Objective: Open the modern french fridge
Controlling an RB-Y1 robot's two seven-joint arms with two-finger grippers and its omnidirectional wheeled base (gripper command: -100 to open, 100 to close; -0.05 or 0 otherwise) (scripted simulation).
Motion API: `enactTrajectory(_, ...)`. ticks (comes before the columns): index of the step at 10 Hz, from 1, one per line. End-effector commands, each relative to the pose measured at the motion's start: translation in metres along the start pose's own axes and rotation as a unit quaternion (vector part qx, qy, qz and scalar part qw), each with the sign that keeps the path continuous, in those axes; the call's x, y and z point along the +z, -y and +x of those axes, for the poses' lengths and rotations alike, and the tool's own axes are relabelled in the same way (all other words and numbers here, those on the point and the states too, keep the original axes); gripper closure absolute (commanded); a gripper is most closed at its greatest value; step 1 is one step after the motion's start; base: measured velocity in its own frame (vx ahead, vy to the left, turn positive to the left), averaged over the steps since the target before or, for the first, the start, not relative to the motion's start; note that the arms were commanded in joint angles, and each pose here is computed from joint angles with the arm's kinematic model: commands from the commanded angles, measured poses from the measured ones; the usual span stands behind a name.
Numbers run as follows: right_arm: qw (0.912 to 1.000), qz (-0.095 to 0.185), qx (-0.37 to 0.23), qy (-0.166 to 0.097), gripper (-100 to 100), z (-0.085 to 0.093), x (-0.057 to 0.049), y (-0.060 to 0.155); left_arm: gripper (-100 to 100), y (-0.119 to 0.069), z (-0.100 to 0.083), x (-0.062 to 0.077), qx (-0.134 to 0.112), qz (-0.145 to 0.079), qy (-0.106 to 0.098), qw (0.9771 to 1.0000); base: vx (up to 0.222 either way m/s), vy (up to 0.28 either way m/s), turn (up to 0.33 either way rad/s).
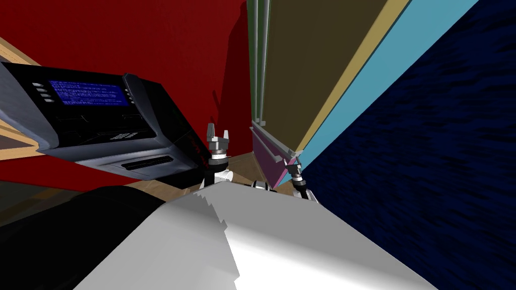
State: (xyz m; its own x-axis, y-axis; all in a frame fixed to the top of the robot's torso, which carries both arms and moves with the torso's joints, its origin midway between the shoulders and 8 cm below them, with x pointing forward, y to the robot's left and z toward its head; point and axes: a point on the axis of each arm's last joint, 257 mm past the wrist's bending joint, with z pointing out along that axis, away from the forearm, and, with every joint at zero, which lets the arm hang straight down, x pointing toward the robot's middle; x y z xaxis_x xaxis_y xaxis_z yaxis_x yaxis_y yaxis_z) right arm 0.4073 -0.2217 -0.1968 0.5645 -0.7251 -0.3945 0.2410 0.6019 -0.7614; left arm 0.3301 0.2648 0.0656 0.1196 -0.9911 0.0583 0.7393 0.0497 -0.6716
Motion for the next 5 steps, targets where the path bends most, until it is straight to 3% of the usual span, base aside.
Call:
enactTrajectory(1,0.9997,-0.016,-0.015,-0.014,-100,0.007,-0.009,-0.011,0,0.0,0.0,0.0,0.0,0.0,0.0,1.0,0.0,0.0,0.0)
enactTrajectory(5,0.9976,-0.035,-0.057,-0.015,-100,0.007,-0.021,-0.032,0,0.0,0.0,0.0,0.0,0.0,0.0,1.0,0.005,0.001,-0.005)
